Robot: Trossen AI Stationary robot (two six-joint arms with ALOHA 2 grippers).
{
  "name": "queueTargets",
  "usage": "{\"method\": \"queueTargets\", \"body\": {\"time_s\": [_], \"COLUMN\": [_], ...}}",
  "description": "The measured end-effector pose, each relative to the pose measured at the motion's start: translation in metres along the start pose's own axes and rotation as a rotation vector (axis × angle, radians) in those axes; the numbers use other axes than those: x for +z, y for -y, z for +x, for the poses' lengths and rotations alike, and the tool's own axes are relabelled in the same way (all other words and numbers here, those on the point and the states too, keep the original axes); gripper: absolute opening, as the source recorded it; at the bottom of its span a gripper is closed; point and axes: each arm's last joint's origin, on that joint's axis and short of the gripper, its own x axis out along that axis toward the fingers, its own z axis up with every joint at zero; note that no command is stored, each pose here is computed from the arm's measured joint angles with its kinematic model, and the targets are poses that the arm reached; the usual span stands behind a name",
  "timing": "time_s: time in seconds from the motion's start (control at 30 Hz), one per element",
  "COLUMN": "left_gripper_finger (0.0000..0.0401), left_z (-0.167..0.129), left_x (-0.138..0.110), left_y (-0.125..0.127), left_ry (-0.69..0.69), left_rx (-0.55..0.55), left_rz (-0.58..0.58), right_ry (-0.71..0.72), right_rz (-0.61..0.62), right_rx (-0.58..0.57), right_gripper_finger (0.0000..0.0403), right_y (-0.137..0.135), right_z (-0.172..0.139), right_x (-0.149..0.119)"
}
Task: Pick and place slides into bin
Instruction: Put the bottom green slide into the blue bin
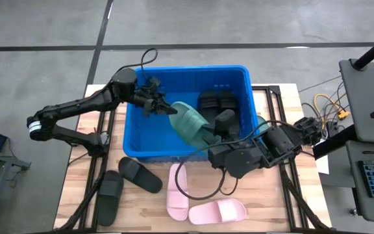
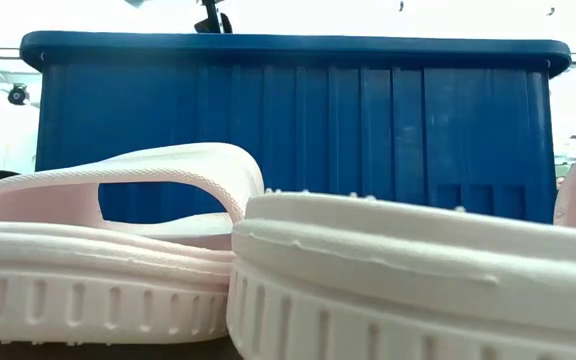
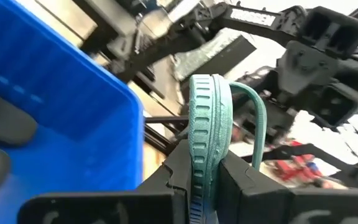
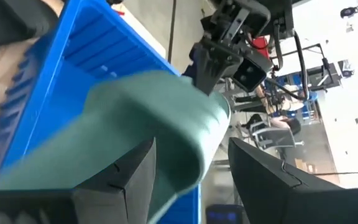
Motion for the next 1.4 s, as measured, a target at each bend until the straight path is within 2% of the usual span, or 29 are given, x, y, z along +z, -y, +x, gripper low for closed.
{"method": "queueTargets", "body": {"time_s": [0.1, 0.23, 0.37, 0.6, 0.9, 1.2, 1.4], "left_gripper_finger": [0.0016, 0.0016, 0.0016, 0.0016, 0.0016, 0.0016, 0.0016], "left_z": [0.001, 0.001, 0.001, 0.001, 0.001, 0.001, 0.001], "left_x": [0.0, 0.0, 0.0, 0.0, -0.001, 0.0, -0.001], "left_y": [-0.001, -0.001, -0.002, -0.002, -0.001, 0.0, 0.0], "left_ry": [-0.02, -0.023, -0.018, -0.017, -0.031, -0.029, -0.046], "left_rx": [-0.017, -0.02, -0.012, -0.018, -0.035, -0.048, -0.061], "left_rz": [-0.051, -0.063, -0.082, -0.127, -0.124, -0.108, -0.106], "right_ry": [-0.006, -0.012, 0.008, -0.019, -0.061, -0.023, -0.026], "right_rz": [-0.024, -0.075, -0.067, -0.185, -0.175, -0.151, -0.107], "right_rx": [0.003, 0.005, -0.008, -0.002, -0.035, -0.064, -0.087], "right_gripper_finger": [0.0192, 0.0192, 0.0192, 0.0192, 0.0184, 0.0138, 0.0066], "right_y": [-0.001, -0.005, -0.005, -0.017, -0.021, -0.019, -0.018], "right_z": [0.001, 0.004, 0.007, 0.02, 0.042, 0.046, 0.046], "right_x": [0.0, 0.002, 0.007, 0.012, 0.017, 0.025, 0.025]}}
